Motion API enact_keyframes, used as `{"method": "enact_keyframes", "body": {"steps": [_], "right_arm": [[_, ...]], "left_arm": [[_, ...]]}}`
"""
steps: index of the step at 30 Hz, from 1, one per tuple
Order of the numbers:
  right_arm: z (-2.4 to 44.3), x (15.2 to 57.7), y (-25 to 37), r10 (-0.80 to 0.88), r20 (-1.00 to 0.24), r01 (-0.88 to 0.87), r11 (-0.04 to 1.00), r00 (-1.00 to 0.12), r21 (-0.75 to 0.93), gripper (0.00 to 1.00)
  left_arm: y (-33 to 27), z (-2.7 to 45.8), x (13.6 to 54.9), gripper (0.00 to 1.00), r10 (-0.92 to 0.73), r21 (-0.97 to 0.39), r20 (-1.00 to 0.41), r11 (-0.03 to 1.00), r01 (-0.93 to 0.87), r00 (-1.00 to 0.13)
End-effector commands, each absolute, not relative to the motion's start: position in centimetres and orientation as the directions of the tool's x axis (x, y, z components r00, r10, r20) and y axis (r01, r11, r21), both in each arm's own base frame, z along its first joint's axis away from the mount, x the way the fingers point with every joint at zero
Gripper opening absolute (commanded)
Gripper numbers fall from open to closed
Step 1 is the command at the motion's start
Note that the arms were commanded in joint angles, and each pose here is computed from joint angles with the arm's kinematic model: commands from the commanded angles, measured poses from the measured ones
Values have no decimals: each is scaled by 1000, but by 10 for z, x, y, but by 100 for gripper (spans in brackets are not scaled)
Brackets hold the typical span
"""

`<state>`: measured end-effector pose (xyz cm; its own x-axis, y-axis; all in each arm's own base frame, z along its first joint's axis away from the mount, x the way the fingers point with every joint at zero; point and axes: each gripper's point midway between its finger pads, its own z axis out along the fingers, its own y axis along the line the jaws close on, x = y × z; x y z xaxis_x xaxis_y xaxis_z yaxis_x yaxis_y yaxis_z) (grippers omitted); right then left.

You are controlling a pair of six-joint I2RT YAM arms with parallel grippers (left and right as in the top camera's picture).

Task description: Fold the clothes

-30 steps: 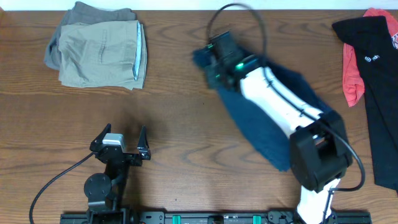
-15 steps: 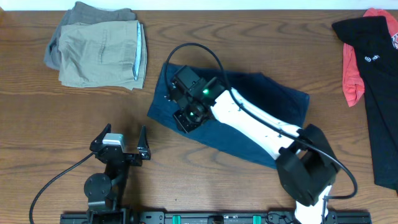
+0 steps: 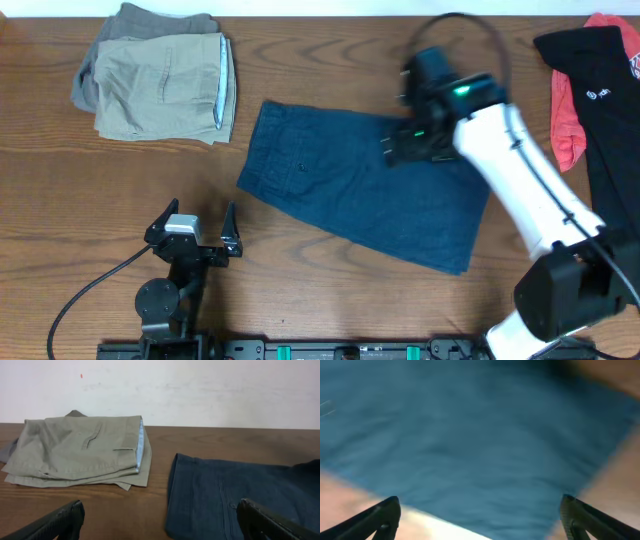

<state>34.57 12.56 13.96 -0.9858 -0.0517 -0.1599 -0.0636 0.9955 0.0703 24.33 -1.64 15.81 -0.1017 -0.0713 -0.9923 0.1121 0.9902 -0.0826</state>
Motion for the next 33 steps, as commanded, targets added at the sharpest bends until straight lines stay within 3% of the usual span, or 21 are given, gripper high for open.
{"method": "enact_keyframes", "body": {"steps": [1,10,14,33], "right_arm": [[131,350,50,158,-144,166,985,-977,-47,99],[77,341,-31,373,-111,378,925,-921,-27,99],[55,335,-28,373,-80,369,928,-924,59,95],[3,295,-13,386,1,386,921,-922,61,91]], "left_arm": [[-16,143,243,98,-68,-83,-988,991,108,-137],[-16,143,243,98,-68,-83,-988,991,108,-137],[-16,143,243,98,-68,-83,-988,991,108,-137],[-16,143,243,98,-68,-83,-988,991,108,-137]]}}
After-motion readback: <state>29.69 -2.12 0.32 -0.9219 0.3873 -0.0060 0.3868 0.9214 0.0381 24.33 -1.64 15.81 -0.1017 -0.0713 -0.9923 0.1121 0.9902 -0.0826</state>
